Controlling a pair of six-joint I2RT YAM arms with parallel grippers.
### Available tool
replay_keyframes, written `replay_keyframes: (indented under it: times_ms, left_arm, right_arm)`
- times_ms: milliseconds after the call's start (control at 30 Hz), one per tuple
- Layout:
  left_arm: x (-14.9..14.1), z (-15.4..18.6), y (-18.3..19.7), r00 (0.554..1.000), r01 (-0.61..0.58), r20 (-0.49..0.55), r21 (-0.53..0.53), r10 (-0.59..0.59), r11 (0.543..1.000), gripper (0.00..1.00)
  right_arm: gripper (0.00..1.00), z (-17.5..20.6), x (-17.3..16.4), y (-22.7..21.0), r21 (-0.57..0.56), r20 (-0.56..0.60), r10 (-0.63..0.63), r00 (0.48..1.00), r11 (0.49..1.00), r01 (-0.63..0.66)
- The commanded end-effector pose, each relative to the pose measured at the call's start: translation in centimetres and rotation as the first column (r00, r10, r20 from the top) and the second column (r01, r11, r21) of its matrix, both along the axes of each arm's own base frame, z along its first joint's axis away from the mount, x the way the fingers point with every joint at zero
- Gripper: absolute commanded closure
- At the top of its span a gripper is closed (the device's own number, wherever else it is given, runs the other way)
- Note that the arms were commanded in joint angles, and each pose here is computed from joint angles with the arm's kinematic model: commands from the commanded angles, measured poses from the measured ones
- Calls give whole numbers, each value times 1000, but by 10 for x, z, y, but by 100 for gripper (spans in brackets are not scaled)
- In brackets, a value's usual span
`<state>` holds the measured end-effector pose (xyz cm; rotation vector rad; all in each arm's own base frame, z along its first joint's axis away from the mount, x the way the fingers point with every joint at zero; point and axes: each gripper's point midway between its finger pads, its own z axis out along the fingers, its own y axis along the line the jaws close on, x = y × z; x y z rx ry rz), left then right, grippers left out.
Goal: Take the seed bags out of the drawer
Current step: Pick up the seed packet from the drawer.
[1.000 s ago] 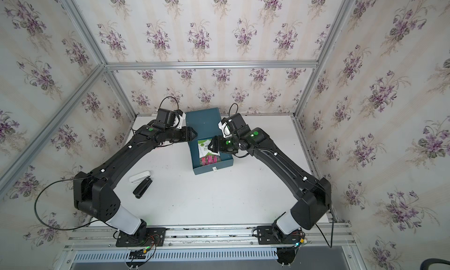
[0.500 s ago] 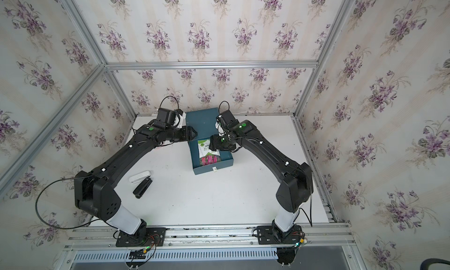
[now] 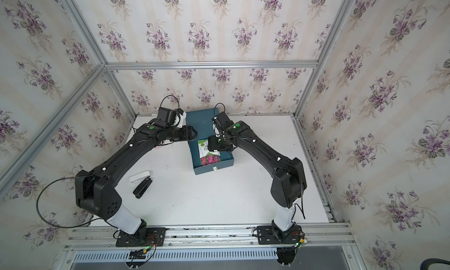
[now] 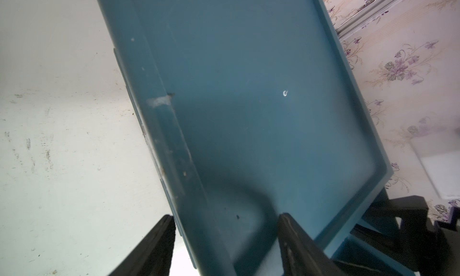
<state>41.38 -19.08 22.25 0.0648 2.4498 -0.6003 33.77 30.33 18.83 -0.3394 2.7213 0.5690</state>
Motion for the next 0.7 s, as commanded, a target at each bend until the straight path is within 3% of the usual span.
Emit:
replay_keyframes:
  times_ms: [0, 267, 667]
  left_arm:
    - [-9, -17, 11, 998, -7, -63, 77, 12, 997, 32]
    - [-10, -17, 13, 998, -1, -66, 87, 7, 996, 32]
    - [-11, -20, 15, 997, -1, -73, 97, 8, 995, 32]
  right_arm:
    - [33, -4, 7, -4, -48, 30, -23, 999, 999, 24]
    - [36, -16, 8, 2, -72, 13, -17, 1000, 997, 18]
    - [45, -17, -5, 28, 12, -38, 41, 998, 999, -41]
